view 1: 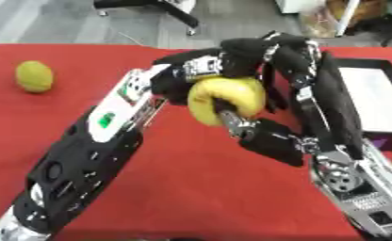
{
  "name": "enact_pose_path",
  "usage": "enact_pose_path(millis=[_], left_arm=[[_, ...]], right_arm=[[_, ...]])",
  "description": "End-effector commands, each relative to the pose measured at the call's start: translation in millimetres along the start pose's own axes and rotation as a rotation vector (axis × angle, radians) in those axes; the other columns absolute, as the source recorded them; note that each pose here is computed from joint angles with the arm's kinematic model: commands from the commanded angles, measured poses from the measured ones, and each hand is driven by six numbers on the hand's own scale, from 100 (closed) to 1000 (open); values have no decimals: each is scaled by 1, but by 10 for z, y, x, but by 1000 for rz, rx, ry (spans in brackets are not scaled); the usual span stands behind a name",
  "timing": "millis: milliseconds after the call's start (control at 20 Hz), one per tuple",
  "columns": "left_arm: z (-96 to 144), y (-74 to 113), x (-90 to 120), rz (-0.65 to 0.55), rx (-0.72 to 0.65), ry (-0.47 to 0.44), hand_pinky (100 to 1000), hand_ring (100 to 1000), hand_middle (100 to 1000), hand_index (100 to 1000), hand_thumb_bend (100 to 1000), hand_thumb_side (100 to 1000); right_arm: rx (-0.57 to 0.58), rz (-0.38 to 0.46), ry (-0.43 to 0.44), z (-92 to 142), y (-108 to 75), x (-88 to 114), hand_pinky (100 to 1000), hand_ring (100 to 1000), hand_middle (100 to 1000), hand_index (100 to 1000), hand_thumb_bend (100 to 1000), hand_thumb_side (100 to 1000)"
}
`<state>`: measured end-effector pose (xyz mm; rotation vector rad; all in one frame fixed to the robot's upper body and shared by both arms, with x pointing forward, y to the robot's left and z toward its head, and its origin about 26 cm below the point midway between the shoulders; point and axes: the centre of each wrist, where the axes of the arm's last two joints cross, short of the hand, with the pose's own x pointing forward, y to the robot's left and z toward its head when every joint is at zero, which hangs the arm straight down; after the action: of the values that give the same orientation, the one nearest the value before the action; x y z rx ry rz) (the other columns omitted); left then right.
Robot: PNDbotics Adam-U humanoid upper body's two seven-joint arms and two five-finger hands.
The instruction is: Pick up the objects with one hand, pass them to the other hand, and then place them into the box on the other side of the table.
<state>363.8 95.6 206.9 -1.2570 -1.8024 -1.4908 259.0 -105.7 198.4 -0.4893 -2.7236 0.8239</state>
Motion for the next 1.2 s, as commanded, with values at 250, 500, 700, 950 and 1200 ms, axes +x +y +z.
enact_pose_path(millis=[250, 500, 700, 950, 1200], left_arm=[[-10, -54, 610, -74, -34, -182, 792, 778, 753, 856, 120, 894], [182, -38, 625, -8, 37, -181, 781, 773, 746, 847, 146, 866], [387, 5, 598, 56, 118, -163, 773, 772, 744, 845, 174, 868], [583, 30, 544, 94, 199, -129, 764, 769, 740, 843, 181, 875], [847, 48, 458, 96, 311, -81, 753, 761, 732, 838, 170, 871]], right_arm=[[-33, 82, 115, 109, -92, -263, 235, 506, 225, 663, 100, 100], [-68, 96, 133, 137, -127, -300, 236, 504, 224, 661, 100, 100], [-88, 105, 141, 153, -158, -330, 238, 503, 224, 661, 100, 100], [-110, 121, 143, 152, -213, -372, 243, 501, 225, 661, 100, 100], [-132, 171, 157, 165, -337, -462, 246, 500, 227, 660, 100, 100]])
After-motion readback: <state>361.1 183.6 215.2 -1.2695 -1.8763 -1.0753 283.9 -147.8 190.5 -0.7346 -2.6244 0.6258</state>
